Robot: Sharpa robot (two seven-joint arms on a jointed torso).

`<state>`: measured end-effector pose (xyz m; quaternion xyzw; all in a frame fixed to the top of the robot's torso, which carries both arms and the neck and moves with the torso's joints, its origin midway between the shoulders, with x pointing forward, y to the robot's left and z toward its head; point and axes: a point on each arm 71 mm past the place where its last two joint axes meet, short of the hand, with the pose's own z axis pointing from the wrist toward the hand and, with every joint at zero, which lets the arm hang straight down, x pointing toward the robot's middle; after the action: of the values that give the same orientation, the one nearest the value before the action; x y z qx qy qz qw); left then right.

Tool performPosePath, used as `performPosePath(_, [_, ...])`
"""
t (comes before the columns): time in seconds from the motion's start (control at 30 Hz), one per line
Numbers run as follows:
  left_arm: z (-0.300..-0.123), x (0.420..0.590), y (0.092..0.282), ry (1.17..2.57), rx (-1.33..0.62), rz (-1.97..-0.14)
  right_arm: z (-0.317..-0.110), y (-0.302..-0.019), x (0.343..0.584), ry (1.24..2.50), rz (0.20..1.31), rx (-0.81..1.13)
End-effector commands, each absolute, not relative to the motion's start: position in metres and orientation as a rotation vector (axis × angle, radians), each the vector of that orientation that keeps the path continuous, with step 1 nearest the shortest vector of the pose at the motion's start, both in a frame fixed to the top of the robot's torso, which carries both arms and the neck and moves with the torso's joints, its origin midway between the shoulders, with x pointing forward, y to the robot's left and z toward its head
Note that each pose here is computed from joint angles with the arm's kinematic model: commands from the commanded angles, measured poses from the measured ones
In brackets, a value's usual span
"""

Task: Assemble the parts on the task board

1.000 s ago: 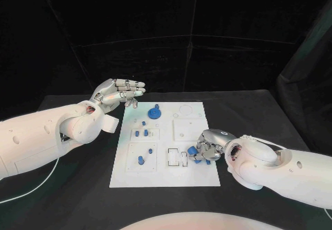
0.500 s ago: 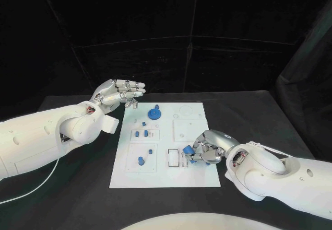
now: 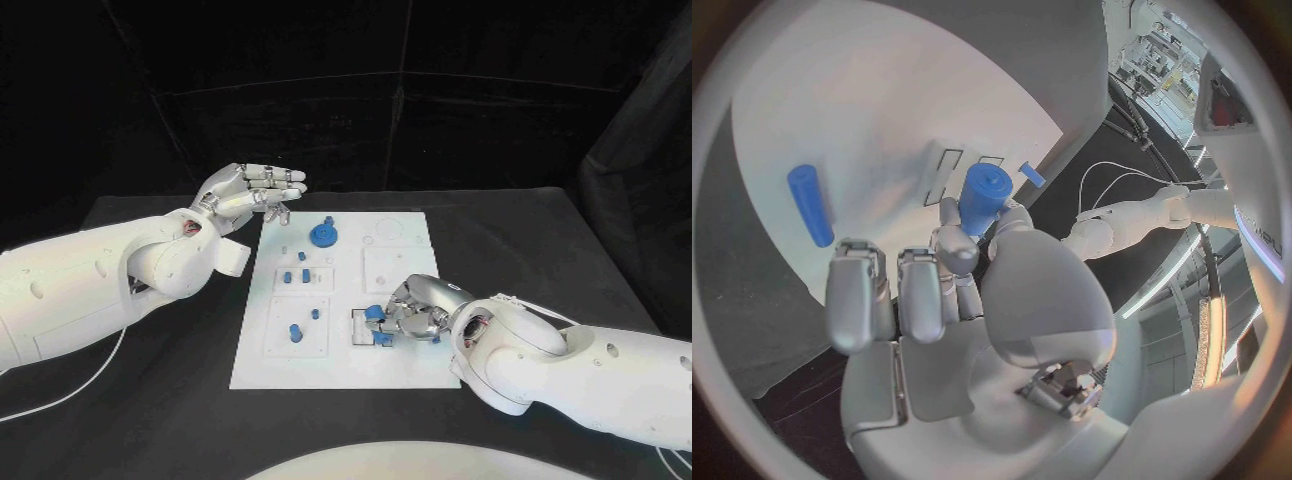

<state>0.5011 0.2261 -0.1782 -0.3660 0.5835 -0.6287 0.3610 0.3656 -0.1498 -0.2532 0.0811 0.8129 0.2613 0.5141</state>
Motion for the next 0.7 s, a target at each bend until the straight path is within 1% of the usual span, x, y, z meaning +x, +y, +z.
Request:
performPosePath(0.03, [-0.177,0.501,0.225,1.502,-0.94,-1.636,-0.258,-0.147,0.366,2.018,0.602,0.19])
performPosePath(0.43, [-0.177,0.5,0.225,1.504,-0.941,-1.635,-0.26,-0.138,0.372,2.0,0.6,0.198])
performPosePath(0.7, [-0.177,0.5,0.226,1.504,-0.942,-1.633,-0.259,-0.132,0.372,1.983,0.606,0.162])
